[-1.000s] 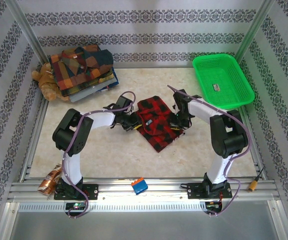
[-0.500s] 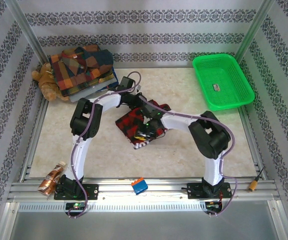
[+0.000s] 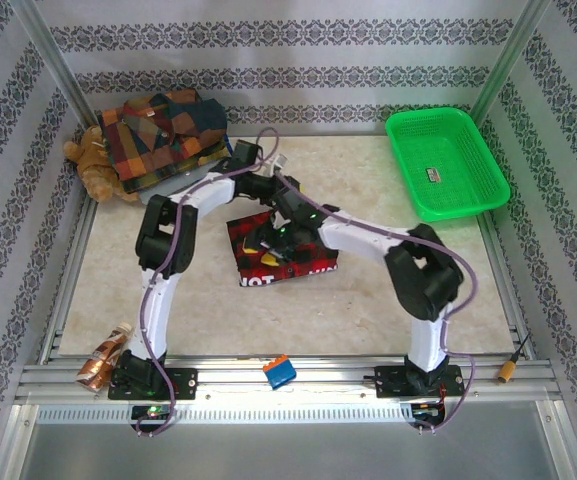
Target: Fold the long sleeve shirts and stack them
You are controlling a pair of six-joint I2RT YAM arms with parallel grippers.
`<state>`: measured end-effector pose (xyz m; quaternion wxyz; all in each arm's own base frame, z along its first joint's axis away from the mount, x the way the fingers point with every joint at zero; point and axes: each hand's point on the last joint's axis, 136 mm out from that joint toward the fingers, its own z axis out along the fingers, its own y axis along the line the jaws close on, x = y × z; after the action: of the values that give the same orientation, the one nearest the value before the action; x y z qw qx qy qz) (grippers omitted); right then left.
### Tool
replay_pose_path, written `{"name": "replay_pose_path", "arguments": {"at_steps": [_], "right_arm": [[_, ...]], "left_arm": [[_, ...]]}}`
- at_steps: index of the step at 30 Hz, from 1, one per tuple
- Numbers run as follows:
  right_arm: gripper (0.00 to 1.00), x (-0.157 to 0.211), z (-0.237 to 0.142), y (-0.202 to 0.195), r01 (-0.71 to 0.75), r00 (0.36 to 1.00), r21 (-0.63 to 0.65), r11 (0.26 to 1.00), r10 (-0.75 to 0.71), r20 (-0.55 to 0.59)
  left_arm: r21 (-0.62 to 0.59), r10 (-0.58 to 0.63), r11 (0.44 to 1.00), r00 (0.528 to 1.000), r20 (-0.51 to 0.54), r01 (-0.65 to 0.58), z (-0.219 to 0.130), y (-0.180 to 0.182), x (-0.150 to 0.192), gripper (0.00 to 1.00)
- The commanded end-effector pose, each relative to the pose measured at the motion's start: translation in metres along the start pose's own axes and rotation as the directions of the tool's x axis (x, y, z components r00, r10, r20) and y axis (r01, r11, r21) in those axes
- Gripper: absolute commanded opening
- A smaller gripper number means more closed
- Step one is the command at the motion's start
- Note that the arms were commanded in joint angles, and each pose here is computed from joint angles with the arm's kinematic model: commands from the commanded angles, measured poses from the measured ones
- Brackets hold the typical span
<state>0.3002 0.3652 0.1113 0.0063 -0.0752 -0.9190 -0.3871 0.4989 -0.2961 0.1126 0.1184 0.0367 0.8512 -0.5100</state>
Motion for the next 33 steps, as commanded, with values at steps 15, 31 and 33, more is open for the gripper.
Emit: {"name": "replay_pose_path", "arguments": {"at_steps": [15,31,33], "right_arm": [[0.64,-0.089,-0.121,-0.148,0.252,0.964,0.398,0.882,-0.267,-0.019],[0.57,-0.121,-0.077,-0.155,0.29,0.954,0.328,0.899,-0.297,-0.028],[0.52,-0.123,-0.073,-0.152,0.296,0.953,0.307,0.905,-0.303,-0.028]], "left_arm": [[-0.462,0.071,0.884,0.997,-0.004,-0.065,-0.022,0.055,-0.021,0.32],[-0.522,0.031,0.849,0.994,-0.106,-0.082,0.019,0.093,0.001,0.31],[-0.52,0.028,0.85,0.993,-0.112,-0.083,0.021,0.095,0.002,0.31]]}}
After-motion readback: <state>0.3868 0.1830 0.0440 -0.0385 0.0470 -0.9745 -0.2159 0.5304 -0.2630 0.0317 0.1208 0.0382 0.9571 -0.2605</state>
